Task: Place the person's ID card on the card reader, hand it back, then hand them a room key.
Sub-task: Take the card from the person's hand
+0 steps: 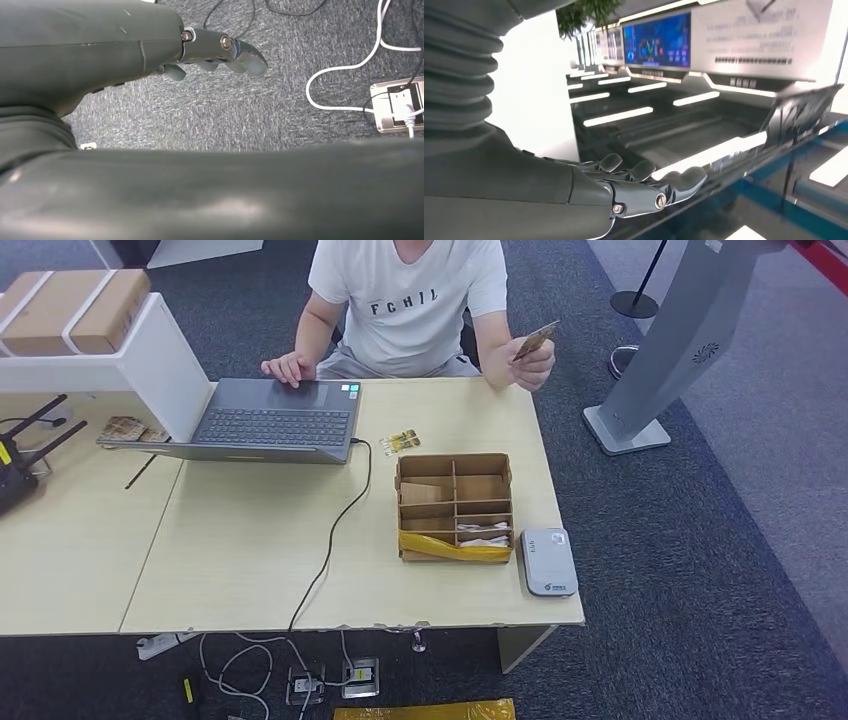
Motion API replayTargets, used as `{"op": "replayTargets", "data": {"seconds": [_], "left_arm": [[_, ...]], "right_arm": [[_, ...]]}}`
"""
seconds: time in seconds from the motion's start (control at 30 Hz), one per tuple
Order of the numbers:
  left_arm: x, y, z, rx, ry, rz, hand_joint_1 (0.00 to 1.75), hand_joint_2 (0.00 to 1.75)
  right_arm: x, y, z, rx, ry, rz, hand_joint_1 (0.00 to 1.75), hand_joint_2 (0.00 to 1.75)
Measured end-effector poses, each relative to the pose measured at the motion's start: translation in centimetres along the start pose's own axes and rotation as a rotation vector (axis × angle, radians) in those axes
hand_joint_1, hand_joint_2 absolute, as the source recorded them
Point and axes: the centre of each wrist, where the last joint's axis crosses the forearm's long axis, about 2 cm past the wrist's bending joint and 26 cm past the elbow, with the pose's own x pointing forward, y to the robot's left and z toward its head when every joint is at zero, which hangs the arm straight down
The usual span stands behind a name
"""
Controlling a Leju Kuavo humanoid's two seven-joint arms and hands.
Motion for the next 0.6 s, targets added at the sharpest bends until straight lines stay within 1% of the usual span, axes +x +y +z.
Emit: {"op": "replayTargets", "data": {"seconds": [0.2, 0.37, 0.6], "left_arm": [[0.0, 0.1, 0.0, 0.001, -0.003, -0.008, 0.00, 0.00], [-0.1, 0.3, 0.0, 0.001, -0.003, -0.017, 0.00, 0.00], [-0.1, 0.3, 0.0, -0.004, -0.006, -0.039, 0.00, 0.00]], "right_arm": [[4.5, 1.6, 0.3, 0.090, -0.071, -0.044, 0.00, 1.75], [6.7, 2.9, 0.8, 0.133, -0.146, -0.069, 0.00, 1.75], [10.0, 5.4, 1.8, 0.165, -0.201, -0.144, 0.00, 1.75]]}}
